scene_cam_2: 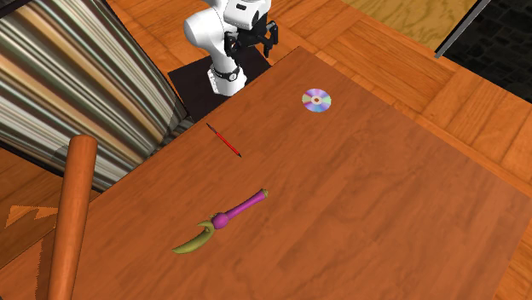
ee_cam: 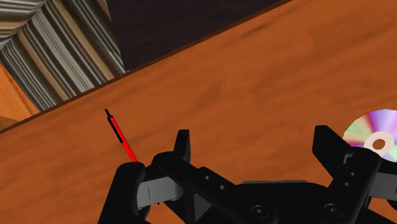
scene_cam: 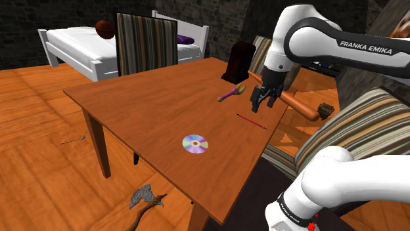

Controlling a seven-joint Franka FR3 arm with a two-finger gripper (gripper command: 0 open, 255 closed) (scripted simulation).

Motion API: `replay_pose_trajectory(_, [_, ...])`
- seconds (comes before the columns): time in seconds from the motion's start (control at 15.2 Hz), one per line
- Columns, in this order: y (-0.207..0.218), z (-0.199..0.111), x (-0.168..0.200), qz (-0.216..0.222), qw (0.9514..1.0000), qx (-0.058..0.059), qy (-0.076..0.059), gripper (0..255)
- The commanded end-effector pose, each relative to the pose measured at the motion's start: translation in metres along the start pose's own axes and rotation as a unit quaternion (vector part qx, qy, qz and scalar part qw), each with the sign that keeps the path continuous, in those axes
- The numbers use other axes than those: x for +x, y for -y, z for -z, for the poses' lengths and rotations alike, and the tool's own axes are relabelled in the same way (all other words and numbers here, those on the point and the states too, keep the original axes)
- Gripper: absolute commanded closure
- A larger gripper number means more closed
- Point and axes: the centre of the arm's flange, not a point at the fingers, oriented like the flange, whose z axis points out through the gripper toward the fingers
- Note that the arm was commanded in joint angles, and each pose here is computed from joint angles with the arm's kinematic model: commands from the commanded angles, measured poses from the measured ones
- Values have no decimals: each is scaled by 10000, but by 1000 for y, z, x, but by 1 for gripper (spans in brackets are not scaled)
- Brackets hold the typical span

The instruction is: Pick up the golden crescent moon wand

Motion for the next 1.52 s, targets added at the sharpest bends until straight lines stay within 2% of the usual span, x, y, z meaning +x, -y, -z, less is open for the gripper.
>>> replay_pose_trajectory(0.0, [0,0,0,0,10000,0,0,0])
replay_pose_trajectory(0.33, [-17,-20,54,-505,9985,3,-199,0])
replay_pose_trajectory(0.73, [-44,-42,118,-1109,9929,6,-438,0])
replay_pose_trajectory(1.06, [-73,-58,168,-1608,9849,9,-635,0])
replay_pose_trajectory(1.45, [-114,-74,226,-2201,9716,13,-869,0])
